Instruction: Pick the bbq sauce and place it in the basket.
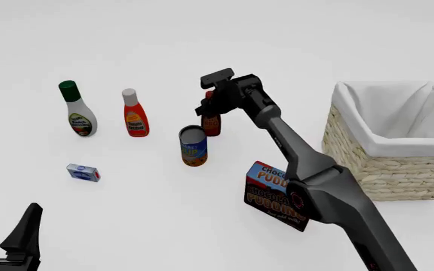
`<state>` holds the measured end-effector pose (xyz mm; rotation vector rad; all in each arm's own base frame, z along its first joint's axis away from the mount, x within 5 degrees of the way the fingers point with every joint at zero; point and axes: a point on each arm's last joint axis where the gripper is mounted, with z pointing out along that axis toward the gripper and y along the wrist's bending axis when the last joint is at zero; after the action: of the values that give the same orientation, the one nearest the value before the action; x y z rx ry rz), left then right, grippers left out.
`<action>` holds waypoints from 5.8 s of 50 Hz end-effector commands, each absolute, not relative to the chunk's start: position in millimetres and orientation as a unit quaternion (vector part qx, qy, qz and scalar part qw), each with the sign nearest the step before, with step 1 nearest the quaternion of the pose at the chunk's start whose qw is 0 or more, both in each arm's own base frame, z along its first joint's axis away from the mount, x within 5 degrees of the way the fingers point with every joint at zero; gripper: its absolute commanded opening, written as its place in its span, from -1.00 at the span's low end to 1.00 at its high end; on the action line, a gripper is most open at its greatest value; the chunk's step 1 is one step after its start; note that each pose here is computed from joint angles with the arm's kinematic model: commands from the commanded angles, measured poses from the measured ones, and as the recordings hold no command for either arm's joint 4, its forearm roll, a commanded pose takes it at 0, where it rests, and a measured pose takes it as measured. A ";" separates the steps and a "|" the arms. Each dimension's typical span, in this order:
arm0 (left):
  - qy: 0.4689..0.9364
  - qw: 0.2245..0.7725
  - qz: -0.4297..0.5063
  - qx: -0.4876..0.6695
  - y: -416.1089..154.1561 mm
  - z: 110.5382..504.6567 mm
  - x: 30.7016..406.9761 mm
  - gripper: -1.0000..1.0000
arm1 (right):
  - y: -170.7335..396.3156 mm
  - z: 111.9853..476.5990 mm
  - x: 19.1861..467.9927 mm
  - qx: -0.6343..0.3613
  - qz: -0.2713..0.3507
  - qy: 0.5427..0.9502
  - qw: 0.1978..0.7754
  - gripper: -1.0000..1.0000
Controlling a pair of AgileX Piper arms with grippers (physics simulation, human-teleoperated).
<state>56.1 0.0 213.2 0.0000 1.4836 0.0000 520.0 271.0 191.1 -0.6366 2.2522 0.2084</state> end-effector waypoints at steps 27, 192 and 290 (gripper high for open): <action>0.676 0.737 0.000 0.000 0.0 213.2 56.1 1.00 | 260.5 224.7 518.4 -0.246 0.079 0.877 0.405 -1.00; 0.676 0.737 0.000 0.000 0.0 213.2 56.1 1.00 | -16.5 474.2 299.9 -0.092 -0.087 0.842 0.524 -1.00; 0.676 0.737 0.000 0.000 0.0 213.2 56.1 1.00 | -75.6 307.2 328.1 -0.016 -0.105 0.901 0.421 -1.00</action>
<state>56.1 0.0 213.2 0.0000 1.4836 0.0000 325.3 -73.5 314.8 -0.0600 2.2543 -0.2676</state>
